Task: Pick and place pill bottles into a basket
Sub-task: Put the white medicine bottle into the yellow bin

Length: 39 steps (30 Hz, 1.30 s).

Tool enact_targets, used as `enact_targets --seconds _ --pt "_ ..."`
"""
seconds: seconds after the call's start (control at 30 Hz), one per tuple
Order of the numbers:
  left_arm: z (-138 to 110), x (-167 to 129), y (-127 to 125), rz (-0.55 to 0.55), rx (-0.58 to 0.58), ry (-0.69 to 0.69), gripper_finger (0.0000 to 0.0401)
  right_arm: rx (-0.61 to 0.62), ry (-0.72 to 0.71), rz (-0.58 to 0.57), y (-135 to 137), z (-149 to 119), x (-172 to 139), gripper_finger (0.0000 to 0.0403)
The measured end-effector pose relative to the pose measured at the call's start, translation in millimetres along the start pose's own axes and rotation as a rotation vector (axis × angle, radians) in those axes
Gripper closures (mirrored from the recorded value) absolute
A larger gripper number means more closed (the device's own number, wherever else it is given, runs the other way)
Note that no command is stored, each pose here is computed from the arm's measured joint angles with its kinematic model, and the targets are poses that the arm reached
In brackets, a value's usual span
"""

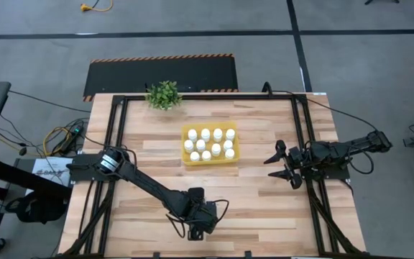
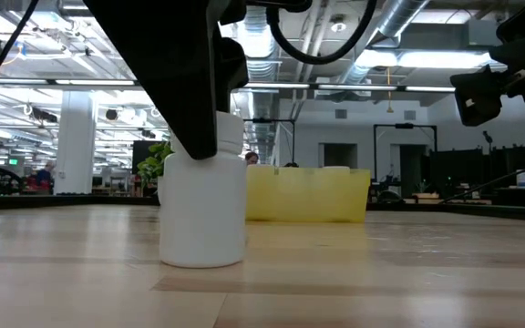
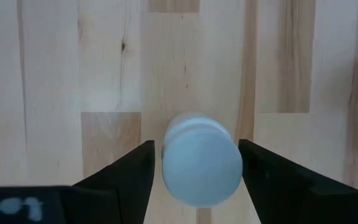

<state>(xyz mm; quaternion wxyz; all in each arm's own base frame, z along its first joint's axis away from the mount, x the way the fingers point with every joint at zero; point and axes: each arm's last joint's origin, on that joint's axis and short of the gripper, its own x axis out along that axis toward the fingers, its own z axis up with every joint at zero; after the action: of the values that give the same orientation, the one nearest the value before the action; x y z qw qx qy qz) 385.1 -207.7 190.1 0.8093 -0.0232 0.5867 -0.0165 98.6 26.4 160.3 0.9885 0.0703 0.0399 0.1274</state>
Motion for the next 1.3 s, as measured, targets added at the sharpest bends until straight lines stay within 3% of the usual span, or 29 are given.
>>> enact_targets --seconds 0.43,0.93,1.3 --pt "0.2 -0.9 -0.1 -0.005 0.0 -0.001 0.0246 0.0 0.0 0.0 0.0 -0.1 0.0 0.0177" --pt "0.1 -1.1 -0.6 -0.019 0.033 0.006 0.0248 0.0 0.0 0.0 0.0 0.0 0.0 0.0177" --pt "13.8 -21.9 7.8 -0.03 0.099 0.034 0.0247 0.0 0.001 0.0 0.0 -0.1 0.0 0.0177"
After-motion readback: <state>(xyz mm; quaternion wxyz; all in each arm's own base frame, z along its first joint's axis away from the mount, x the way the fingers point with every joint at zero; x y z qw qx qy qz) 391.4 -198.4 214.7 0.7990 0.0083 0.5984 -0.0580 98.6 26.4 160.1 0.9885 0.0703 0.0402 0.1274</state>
